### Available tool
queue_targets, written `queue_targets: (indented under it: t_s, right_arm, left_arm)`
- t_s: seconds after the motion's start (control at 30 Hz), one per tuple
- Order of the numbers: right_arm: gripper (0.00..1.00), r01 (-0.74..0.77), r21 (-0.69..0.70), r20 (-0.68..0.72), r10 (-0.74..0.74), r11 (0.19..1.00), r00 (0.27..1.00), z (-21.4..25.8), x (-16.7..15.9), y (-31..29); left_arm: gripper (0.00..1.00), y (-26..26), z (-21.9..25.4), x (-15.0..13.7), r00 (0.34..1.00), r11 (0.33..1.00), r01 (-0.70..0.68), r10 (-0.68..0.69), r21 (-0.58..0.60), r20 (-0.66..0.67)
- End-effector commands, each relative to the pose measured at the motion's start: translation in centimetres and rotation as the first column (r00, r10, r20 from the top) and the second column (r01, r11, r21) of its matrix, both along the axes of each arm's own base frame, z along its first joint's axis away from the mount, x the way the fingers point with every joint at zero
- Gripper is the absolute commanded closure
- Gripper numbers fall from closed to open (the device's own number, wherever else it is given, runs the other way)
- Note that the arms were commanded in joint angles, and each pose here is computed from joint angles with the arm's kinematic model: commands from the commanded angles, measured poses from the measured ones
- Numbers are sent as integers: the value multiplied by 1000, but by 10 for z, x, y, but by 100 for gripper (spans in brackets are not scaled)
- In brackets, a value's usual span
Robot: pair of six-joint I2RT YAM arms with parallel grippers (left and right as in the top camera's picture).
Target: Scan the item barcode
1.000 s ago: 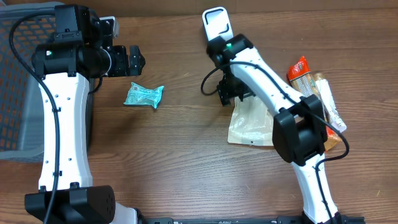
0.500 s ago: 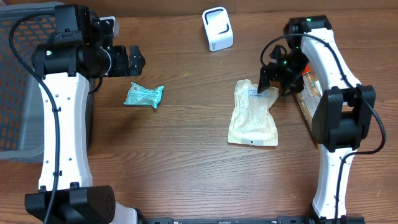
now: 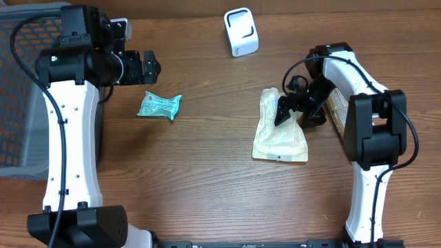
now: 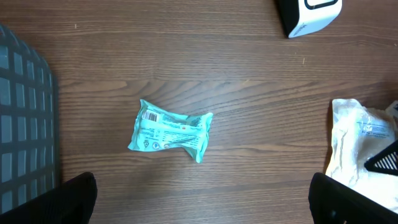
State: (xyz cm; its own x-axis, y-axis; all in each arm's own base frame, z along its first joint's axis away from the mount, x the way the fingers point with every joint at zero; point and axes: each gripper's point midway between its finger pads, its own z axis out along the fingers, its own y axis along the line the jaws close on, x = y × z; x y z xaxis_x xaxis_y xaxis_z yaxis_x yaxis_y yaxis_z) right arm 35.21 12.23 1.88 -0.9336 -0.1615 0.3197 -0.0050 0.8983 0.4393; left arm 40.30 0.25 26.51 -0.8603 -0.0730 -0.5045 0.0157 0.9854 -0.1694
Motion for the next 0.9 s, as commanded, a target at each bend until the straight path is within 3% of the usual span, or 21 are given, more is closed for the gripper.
queue_targets:
  t_s: [0.0, 0.1, 0.23, 0.33, 0.47, 0.6, 0.67, 0.87]
  right_arm:
    - [34, 1, 2, 25, -1, 1000, 1000, -1, 1, 7]
    - [74, -10, 2, 40, 10, 1000, 999, -2, 3, 12]
    - [92, 6, -3, 65, -6, 1000, 998, 7, 13, 14]
    - [95, 12, -13, 111, -10, 1000, 994, 30, 25, 13]
    - [96, 111, -277, 202, -55, 954, 978, 62, 44, -15]
    - [96, 223, -649, 331, 6, 727, 944, 101, 49, -50]
    - [96, 243, -756, 379, 103, 607, 920, 114, 49, -50]
    - [96, 111, -866, 311, 351, 488, 883, 89, 45, -3]
  left_arm:
    - [1, -2, 6, 2, 1000, 1000, 1, -1, 0, 19]
    - [0, -2, 6, 2, 1000, 1000, 1, -1, 0, 19]
    - [0, -2, 6, 2, 1000, 1000, 1, -1, 0, 19]
    - [0, -2, 6, 2, 1000, 1000, 1, -1, 0, 19]
    - [0, -2, 6, 2, 1000, 1000, 1, -1, 0, 19]
    - [0, -2, 6, 2, 1000, 1000, 1, -1, 0, 19]
    - [0, -2, 6, 2, 1000, 1000, 1, -1, 0, 19]
    - [0, -2, 6, 2, 1000, 1000, 1, -1, 0, 19]
